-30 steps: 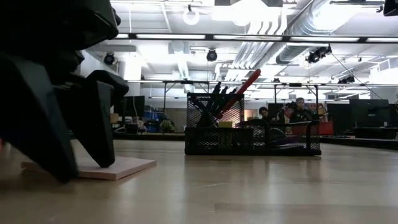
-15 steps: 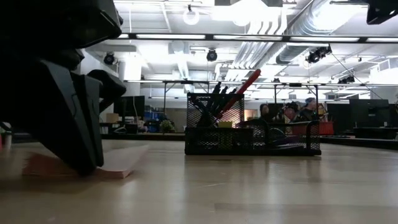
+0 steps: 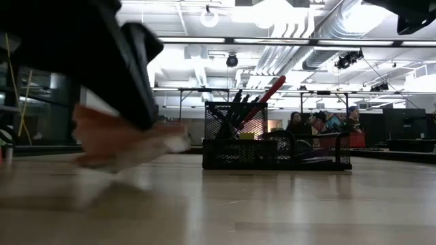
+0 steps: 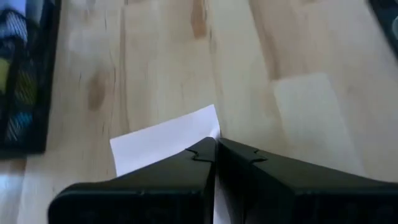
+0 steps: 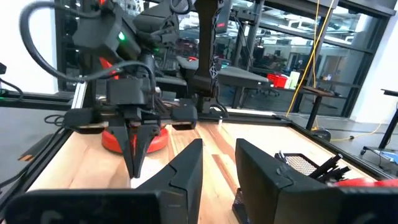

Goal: Pick and place office supplies into organizer
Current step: Put the pink sticky notes into the black desk organizer

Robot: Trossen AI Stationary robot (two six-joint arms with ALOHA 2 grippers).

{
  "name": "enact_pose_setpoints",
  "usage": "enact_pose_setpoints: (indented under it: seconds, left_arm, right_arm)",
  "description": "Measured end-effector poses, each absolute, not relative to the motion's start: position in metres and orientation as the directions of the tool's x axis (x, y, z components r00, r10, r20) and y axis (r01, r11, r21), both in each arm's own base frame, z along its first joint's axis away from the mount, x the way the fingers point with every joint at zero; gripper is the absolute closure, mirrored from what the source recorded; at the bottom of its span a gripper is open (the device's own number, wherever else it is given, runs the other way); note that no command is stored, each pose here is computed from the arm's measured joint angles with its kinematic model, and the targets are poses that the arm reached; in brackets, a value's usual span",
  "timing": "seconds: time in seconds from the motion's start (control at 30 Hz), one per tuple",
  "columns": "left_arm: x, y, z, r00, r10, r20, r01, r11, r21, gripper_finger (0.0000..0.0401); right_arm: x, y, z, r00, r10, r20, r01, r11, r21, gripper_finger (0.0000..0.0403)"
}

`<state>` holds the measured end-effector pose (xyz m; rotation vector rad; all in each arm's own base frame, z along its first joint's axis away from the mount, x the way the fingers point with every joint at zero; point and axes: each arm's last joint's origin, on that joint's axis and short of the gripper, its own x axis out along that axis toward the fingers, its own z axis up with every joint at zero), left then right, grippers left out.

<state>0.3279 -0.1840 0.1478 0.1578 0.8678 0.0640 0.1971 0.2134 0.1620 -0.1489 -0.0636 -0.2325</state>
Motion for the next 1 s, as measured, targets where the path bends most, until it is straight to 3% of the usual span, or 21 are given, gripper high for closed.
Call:
enact_pose_setpoints:
  seconds: [0.37,0.5,0.83,1.0]
  left_arm:
    - [0.346,-0.189,0.183,0.726,0.239,-0.645,-0.037,0.95,0.312,0.0401]
    - [0.355,-0.194,0.203,0.76,0.217,-0.612,0.015,0.937,0.35,0.0401]
    - [0.401,-0.16,0.274,0.818,0.012,-0.575,0.157,0.957,0.244,0.0401]
    - [0.424,-0.112,0.306,0.808,-0.228,-0.543,0.283,0.959,0.018,0.0401]
  right_arm:
    - [0.178,0.229,0.166,0.985,-0.139,0.1,0.151,0.981,-0.123,0.0318]
    - [0.164,0.239,0.165,0.992,-0.072,0.1,0.081,0.993,-0.089,0.0318]
    - [0.146,0.252,0.161,0.996,0.028,0.079,-0.024,0.998,-0.051,0.0318]
    - [0.147,0.255,0.152,0.995,0.092,0.034,-0.09,0.995,-0.05,0.0318]
